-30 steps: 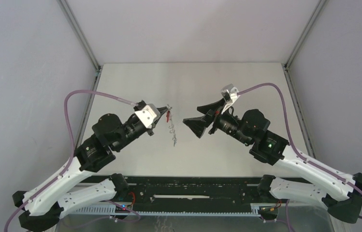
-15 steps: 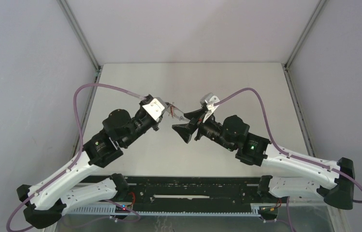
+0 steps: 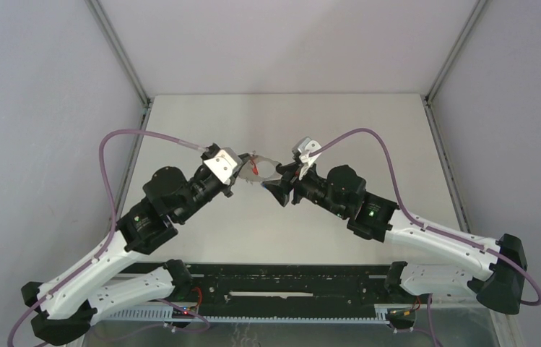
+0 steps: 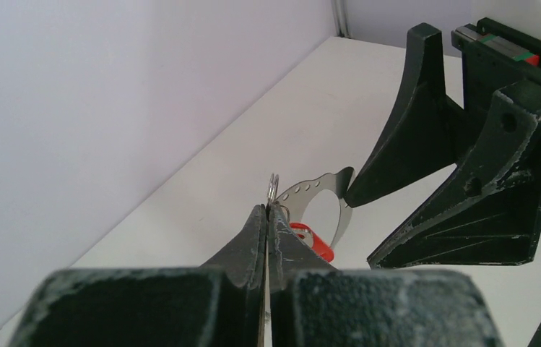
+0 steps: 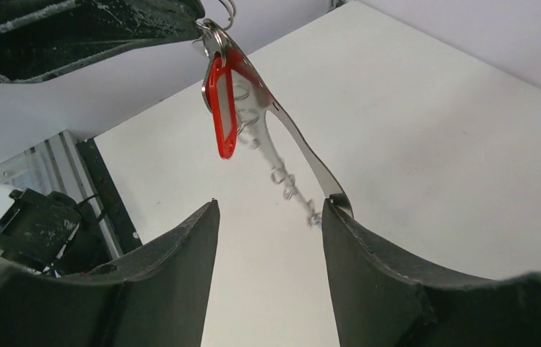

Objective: Put the keys on the keyring

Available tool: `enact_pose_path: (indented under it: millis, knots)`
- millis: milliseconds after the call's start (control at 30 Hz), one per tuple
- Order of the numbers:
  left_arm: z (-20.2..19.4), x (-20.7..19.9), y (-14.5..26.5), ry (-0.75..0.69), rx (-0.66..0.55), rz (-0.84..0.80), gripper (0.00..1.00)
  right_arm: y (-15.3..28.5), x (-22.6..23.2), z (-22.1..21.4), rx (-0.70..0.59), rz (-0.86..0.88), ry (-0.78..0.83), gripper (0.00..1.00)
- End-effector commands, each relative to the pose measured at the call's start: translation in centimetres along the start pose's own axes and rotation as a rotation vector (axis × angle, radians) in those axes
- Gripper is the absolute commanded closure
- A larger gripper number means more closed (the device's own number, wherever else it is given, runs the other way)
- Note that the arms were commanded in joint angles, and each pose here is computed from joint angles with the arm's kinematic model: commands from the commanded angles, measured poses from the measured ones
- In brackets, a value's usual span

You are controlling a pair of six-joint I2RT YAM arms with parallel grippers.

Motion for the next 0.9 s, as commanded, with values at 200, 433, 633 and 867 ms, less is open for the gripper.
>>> enact_pose_path:
  millis: [200, 433, 633, 867]
  knots:
    - [2.5, 0.2, 1.2, 0.005, -0.096, -0.014, 1.0, 2.4, -1.6, 0.7, 0.012, 0.007, 0.066, 0.17]
    - [2.7, 0.0, 1.1, 0.012, -0.101, -0.029, 1.0, 1.6, -0.7, 0.7, 0.002, 0.067, 0.029, 0.15]
    - [3.1, -0.1, 1.0, 0.02, -0.115, -0.033, 1.0, -0.1, 1.7, 0.9, -0.005, 0.198, -0.039, 0.36]
    - [2.5, 0.5, 0.9, 0.042, -0.098, 0.018, 0.77, -0.8, 1.6, 1.1, -0.023, 0.22, -0.092, 1.0]
Point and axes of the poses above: each gripper's point midway between its finger pads, its own y axis back along the fingers, its own x axis along the line the jaws close on, z = x × y, the point moved 3 cm from there along y, back along the fingers, and after that the axes turned 11 degrees about y, right-handed, at the moved point
